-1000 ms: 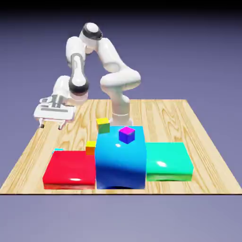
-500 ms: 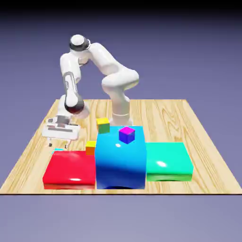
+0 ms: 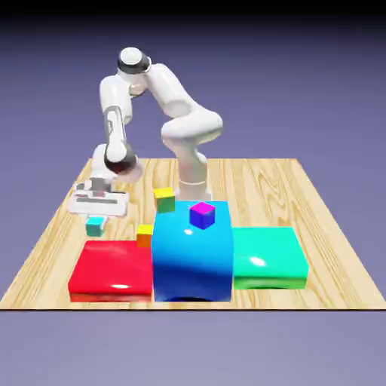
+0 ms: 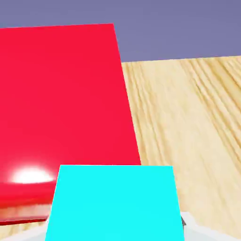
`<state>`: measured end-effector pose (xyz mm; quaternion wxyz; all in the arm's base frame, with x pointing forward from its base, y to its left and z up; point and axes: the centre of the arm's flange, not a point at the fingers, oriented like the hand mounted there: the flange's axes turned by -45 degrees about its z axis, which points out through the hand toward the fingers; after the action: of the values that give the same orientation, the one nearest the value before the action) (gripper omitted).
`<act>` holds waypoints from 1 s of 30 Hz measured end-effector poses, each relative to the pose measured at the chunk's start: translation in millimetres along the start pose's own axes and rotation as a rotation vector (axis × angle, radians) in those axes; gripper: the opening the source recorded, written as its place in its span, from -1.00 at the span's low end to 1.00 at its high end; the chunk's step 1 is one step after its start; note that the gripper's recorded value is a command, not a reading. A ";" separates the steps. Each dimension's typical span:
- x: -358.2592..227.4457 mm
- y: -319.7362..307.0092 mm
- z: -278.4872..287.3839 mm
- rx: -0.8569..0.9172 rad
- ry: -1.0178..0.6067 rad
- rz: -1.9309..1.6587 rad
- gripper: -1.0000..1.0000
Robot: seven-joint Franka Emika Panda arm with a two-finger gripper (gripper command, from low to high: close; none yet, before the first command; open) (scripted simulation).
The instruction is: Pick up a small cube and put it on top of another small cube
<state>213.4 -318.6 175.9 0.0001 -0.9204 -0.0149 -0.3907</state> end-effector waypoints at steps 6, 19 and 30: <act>42.9 -7.5 0.6 0.181 0.034 -0.208 -1.00; 109.8 -52.8 -8.8 0.613 0.003 -0.643 -1.00; 104.1 -93.9 19.2 0.779 -0.032 -0.773 -1.00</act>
<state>297.0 -221.7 236.3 0.1971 -0.7857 -0.4954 -0.3137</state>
